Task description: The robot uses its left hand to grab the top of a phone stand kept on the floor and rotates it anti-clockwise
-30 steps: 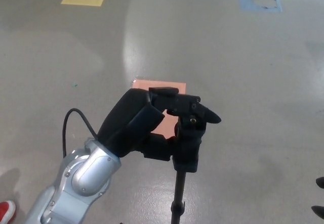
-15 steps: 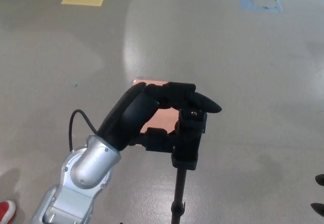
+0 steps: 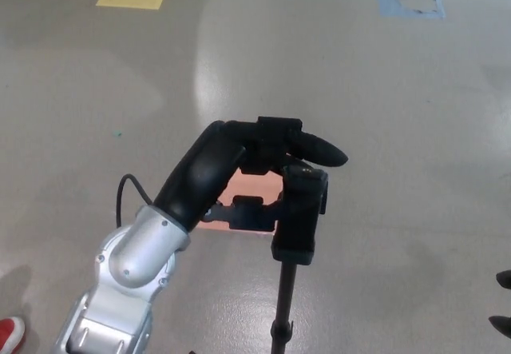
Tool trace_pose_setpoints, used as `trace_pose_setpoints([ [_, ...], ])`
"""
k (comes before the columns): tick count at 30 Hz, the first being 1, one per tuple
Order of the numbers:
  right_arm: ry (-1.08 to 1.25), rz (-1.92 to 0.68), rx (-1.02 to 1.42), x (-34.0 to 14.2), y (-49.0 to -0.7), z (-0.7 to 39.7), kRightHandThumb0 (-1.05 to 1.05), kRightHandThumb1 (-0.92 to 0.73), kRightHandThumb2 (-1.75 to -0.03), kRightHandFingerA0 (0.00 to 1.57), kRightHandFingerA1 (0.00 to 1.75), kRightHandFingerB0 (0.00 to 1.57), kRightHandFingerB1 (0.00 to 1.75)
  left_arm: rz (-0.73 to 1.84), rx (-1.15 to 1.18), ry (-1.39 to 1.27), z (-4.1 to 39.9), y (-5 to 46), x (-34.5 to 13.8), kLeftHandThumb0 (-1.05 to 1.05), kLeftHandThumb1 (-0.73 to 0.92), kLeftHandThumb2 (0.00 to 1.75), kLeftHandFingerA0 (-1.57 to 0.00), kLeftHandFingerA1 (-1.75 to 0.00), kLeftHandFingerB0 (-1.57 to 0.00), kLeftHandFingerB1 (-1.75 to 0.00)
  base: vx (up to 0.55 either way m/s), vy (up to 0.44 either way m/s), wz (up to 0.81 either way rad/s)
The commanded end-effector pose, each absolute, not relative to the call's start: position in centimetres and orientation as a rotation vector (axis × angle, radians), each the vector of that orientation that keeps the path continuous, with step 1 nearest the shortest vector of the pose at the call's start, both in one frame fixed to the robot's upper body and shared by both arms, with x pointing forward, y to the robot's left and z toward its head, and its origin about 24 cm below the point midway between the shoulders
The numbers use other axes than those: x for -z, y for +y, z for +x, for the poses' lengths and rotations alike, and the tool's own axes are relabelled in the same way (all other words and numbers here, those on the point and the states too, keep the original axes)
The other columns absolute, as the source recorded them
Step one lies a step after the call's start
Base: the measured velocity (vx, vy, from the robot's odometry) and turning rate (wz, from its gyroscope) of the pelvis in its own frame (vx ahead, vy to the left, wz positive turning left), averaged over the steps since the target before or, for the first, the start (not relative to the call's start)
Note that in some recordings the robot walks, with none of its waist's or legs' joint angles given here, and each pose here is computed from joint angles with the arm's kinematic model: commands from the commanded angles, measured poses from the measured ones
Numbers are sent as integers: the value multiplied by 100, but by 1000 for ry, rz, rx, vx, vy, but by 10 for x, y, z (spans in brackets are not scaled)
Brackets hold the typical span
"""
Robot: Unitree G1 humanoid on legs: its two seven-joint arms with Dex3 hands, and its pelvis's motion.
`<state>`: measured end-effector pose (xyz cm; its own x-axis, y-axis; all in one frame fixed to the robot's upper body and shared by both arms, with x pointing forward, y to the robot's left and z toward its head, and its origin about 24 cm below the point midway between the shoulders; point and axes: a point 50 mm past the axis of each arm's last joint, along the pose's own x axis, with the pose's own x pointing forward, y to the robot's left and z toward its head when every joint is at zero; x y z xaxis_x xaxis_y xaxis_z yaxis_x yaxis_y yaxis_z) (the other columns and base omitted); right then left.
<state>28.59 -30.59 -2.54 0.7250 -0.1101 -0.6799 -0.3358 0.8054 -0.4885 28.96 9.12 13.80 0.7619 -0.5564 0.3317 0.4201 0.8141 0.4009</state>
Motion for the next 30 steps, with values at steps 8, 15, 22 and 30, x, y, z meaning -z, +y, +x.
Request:
trace_pose_setpoints([
  [8,786,-674,-117,20,-314,287,-42,-58,-76,46,49,6,24,25,537,-150,293,92,-133,-21,71,62,-95,-51,-86,-49,0,0,0],
  [15,781,-655,-117,19,-314,288,-35,-69,-64,49,41,7,19,-132,480,8,296,93,-132,-22,71,62,-98,-55,-85,-49,0,0,0],
  [22,778,-631,-116,18,-314,289,-34,-68,-64,46,41,5,19,-207,446,82,300,95,-130,-20,69,61,-98,-56,-85,-49,0,0,0],
  [30,769,-642,-120,16,-313,291,-36,-71,-61,48,39,3,24,-250,433,121,302,96,-129,-22,70,61,-97,-54,-83,-49,0,0,0],
])
